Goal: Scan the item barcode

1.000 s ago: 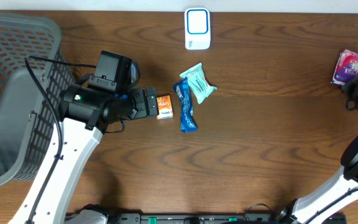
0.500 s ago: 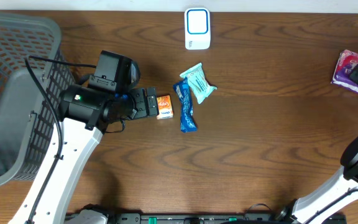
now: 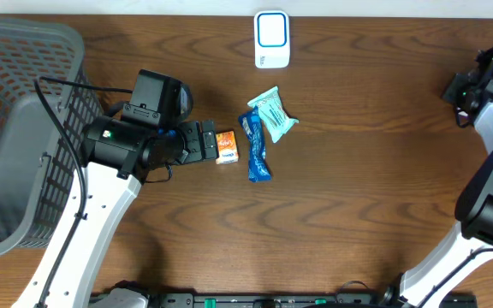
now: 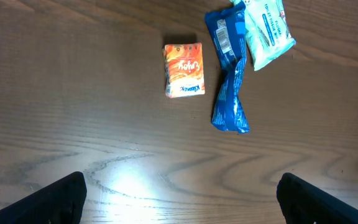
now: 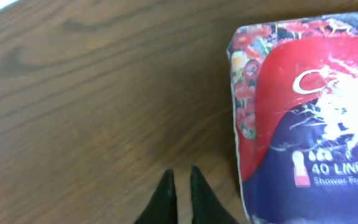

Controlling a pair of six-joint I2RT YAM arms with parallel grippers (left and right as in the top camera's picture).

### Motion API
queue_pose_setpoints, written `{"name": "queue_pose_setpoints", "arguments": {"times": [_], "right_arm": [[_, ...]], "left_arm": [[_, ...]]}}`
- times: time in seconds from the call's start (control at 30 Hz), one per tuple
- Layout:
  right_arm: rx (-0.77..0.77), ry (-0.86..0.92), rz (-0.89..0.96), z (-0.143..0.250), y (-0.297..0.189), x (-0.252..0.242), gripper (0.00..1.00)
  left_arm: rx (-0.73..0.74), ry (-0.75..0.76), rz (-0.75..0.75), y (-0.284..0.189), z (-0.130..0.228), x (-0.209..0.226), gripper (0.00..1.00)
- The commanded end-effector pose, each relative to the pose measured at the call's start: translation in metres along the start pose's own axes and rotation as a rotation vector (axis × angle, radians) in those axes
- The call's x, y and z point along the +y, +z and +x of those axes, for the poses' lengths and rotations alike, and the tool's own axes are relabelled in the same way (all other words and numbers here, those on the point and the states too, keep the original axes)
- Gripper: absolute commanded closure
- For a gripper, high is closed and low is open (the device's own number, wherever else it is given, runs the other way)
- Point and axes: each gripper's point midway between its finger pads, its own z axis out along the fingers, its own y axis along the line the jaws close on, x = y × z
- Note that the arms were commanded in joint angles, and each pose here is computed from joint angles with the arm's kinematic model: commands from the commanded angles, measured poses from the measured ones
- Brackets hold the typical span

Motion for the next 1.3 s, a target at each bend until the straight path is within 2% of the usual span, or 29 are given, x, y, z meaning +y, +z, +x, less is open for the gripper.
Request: {"name": "queue_pose_setpoints", "arguments": {"times": [0.0, 0.13, 0.33, 0.73, 0.8, 0.87, 0.9, 0.93, 0.97, 1.07, 1.1, 1.2, 1.27], "right_arm": [[0.056, -0.004, 0.05, 0.03, 0.028, -0.016, 0.98], [0.063, -0.053, 0.111, 0.037, 0.038, -0.035, 0.99], [0.039, -0.061, 0.394, 0.02, 0.005, -0.08, 0.99], [-0.038, -0.063, 0.372, -0.019, -0.042, -0.066, 0.96], [-0.027, -0.073, 0.222, -0.019, -0.043, -0.036, 0.88], [-0.012, -0.085, 0.02, -0.017, -0.045, 0.005, 0.73], [-0.005, -0.091, -0.083, -0.015, -0.047, 0.026, 0.64], [0.005, -0.098, -0.228, -0.012, -0.052, 0.056, 0.45], [0.024, -0.087, -0.386, -0.007, -0.061, 0.087, 0.34], [0.127, 0.002, -0.678, 0.011, -0.085, 0.151, 0.23], [0.165, 0.019, -0.726, 0.018, -0.091, 0.164, 0.2], [0.289, 0.006, -0.812, 0.05, -0.107, 0.207, 0.04], [0.346, -0.024, -0.811, 0.07, -0.111, 0.227, 0.02]], "left_arm": [[-0.011, -0.001, -0.011, -0.002, -0.002, 0.002, 0.02], [-0.011, -0.001, -0.011, -0.002, -0.002, 0.002, 0.02], [-0.011, -0.001, -0.011, -0.002, -0.002, 0.002, 0.02], [-0.011, -0.001, -0.011, -0.002, -0.002, 0.002, 0.02], [-0.011, -0.001, -0.011, -0.002, -0.002, 0.002, 0.02], [-0.011, -0.001, -0.011, -0.002, -0.002, 0.002, 0.02], [-0.011, -0.001, -0.011, -0.002, -0.002, 0.002, 0.02], [-0.011, -0.001, -0.011, -0.002, -0.002, 0.002, 0.02], [-0.011, -0.001, -0.011, -0.002, -0.002, 0.002, 0.02], [-0.011, -0.001, -0.011, -0.002, -0.002, 0.002, 0.02], [-0.011, -0.001, -0.011, -0.002, -0.002, 0.002, 0.02], [-0.011, -0.001, -0.011, -0.002, -0.002, 0.002, 0.02], [-0.011, -0.001, -0.011, -0.002, -0.002, 0.002, 0.02]]}}
